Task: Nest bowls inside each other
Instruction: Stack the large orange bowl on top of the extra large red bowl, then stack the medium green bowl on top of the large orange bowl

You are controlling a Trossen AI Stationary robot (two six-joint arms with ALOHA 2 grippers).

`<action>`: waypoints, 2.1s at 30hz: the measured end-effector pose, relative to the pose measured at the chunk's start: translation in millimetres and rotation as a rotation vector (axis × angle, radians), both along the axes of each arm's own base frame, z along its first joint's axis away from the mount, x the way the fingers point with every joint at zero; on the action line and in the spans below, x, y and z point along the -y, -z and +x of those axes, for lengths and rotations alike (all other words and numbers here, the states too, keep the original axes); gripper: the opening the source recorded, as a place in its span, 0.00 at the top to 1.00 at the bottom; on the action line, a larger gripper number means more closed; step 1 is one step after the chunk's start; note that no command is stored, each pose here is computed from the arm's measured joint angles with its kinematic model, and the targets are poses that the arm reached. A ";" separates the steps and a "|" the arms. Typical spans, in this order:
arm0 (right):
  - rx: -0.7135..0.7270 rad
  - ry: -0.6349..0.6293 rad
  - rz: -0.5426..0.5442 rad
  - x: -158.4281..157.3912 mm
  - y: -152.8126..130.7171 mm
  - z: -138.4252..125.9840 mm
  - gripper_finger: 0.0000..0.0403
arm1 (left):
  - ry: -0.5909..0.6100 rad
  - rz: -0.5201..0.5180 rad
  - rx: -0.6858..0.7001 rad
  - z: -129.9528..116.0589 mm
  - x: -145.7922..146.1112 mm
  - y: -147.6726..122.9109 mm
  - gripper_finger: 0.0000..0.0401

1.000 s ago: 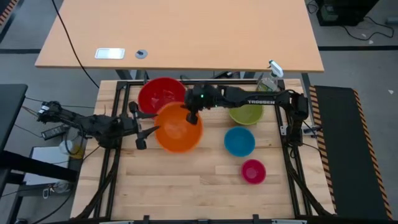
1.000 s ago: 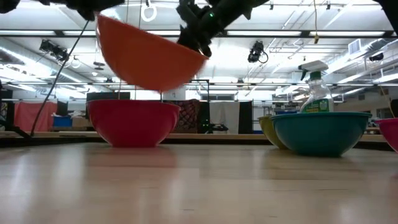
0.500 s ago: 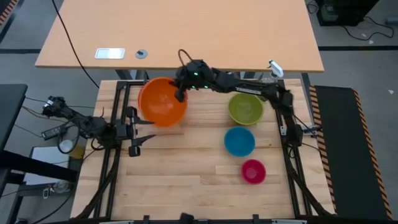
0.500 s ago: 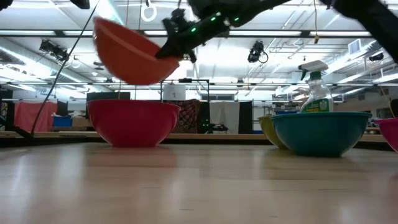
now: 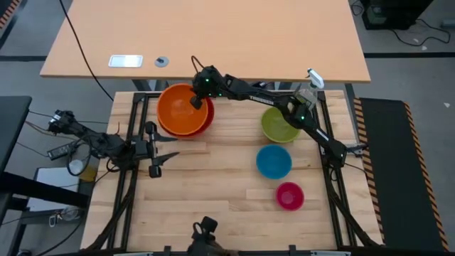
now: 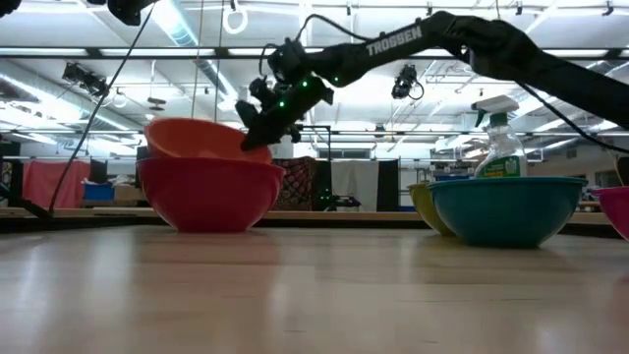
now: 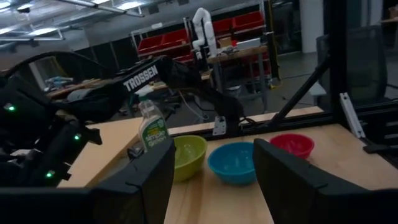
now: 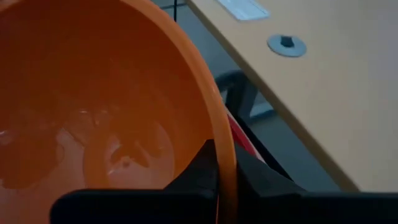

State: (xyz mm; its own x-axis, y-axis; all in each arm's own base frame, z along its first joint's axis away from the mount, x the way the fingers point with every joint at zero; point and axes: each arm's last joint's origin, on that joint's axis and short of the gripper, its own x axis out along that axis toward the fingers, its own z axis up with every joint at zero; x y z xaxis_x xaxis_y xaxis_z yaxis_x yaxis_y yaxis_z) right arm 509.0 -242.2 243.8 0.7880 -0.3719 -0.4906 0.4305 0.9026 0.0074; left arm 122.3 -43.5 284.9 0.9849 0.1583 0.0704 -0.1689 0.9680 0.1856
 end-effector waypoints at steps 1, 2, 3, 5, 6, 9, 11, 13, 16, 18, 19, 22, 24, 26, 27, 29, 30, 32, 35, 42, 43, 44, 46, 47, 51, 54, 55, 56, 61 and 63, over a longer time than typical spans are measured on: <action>-0.011 0.006 0.008 3.1 2.9 -1.4 0.93 | -0.003 -0.005 -0.004 0.0 -0.1 0.5 0.45; -0.031 0.009 0.022 5.2 6.1 -3.2 0.93 | -0.005 -0.011 -0.005 0.0 -0.2 0.7 0.45; -0.052 0.004 0.030 6.0 12.7 -2.9 0.93 | -0.008 -0.016 -0.005 0.0 -0.3 0.9 0.45; -0.072 -0.009 0.056 8.9 18.1 -4.8 0.93 | -0.015 -0.023 -0.007 0.0 -0.5 1.1 0.45; -0.085 -0.016 0.069 9.3 20.8 -5.7 0.92 | -0.019 -0.024 -0.008 0.1 -0.5 1.2 0.45; -0.094 -0.030 0.070 5.9 20.3 -5.0 0.88 | -0.032 -0.024 -0.009 -0.1 -0.9 1.4 0.45; -0.096 -0.044 0.072 3.7 20.0 -4.3 0.83 | -0.036 -0.030 -0.009 -0.1 -1.1 1.5 0.45; -0.097 -0.080 0.079 1.1 20.2 -3.4 0.75 | -0.036 -0.031 -0.011 0.0 -1.1 1.7 0.45; -0.101 -0.118 0.084 -2.3 20.6 -2.3 0.64 | -0.036 -0.032 -0.019 0.0 -1.1 2.7 0.45; -0.111 -0.123 0.074 -4.4 17.9 -3.1 0.57 | -0.036 -0.031 -0.024 0.0 -1.1 3.2 0.45; -0.125 -0.104 0.061 -5.0 14.3 -5.0 0.54 | -0.036 -0.030 -0.025 0.0 -1.1 3.3 0.45; -0.134 -0.037 -0.010 -6.6 -10.6 -13.5 0.48 | -0.038 -0.027 -0.033 0.1 -1.1 4.1 0.45; -0.132 -0.012 -0.034 -8.1 -30.4 -21.9 0.45 | -0.041 -0.032 -0.041 0.1 -1.2 5.1 0.45; -0.157 0.001 -0.030 -10.5 -42.9 -30.6 0.44 | -0.048 -0.050 -0.052 0.1 -1.4 6.8 0.45; -0.180 0.006 -0.017 -12.3 -45.9 -34.6 0.44 | -0.049 -0.061 -0.063 0.1 -1.4 8.3 0.45; -0.249 -0.002 0.018 -20.9 -48.6 -41.6 0.44 | -0.051 -0.087 -0.086 0.3 -1.3 11.5 0.45; -0.293 -0.017 0.034 -28.4 -49.4 -44.4 0.44 | -0.052 -0.101 -0.098 0.9 -1.0 13.3 0.45; -0.388 -0.062 0.048 -47.2 -49.9 -47.8 0.45 | -0.055 -0.115 -0.125 1.3 -0.9 16.7 0.45; -0.545 -0.100 0.051 -73.4 -43.7 -51.1 0.47 | -0.069 -0.129 -0.149 3.5 0.0 20.3 0.45; -0.673 -0.116 -0.052 -126.9 -56.7 -55.2 0.51 | -0.083 -0.165 -0.201 10.0 3.3 28.4 0.45; -0.666 -0.127 -0.055 -132.6 -59.8 -57.0 0.52 | -0.085 -0.171 -0.207 11.0 3.8 29.6 0.45; -0.671 -0.136 -0.049 -137.6 -60.0 -59.3 0.52 | -0.087 -0.174 -0.216 11.9 4.2 30.9 0.45; -0.696 -0.127 -0.041 -144.6 -56.4 -66.3 0.53 | -0.093 -0.186 -0.236 13.3 4.9 33.9 0.45; -0.714 -0.112 -0.048 -147.1 -53.6 -71.3 0.53 | -0.096 -0.195 -0.243 14.1 5.3 35.2 0.45; -0.686 -0.047 -0.067 -152.2 -45.5 -102.0 0.54 | -0.104 -0.212 -0.268 17.2 6.9 39.5 0.45; -0.616 -0.008 -0.046 -157.9 -32.7 -132.0 0.54 | -0.107 -0.221 -0.274 19.0 7.8 41.0 0.45; -0.602 0.007 -0.034 -160.2 -27.2 -143.1 0.54 | -0.109 -0.222 -0.272 19.3 7.9 40.8 0.45; -0.583 0.024 -0.021 -163.2 -22.5 -154.4 0.54 | -0.109 -0.223 -0.270 19.4 7.9 40.7 0.45; -0.528 0.141 0.059 -175.1 -4.1 -211.7 0.54 | -0.108 -0.248 -0.235 20.2 8.2 37.5 0.45; -0.547 0.166 0.074 -180.1 4.3 -230.7 0.54 | -0.108 -0.249 -0.231 20.2 8.2 37.1 0.45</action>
State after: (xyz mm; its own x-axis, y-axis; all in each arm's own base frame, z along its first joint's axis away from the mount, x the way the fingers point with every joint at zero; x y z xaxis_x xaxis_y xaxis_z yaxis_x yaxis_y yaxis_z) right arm 278.3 -62.1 239.4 0.3464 -0.4181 -0.8398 0.5256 0.8280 -0.1954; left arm 142.5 -51.7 247.8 0.9468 0.2467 -0.2066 -0.2540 0.9672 -0.0089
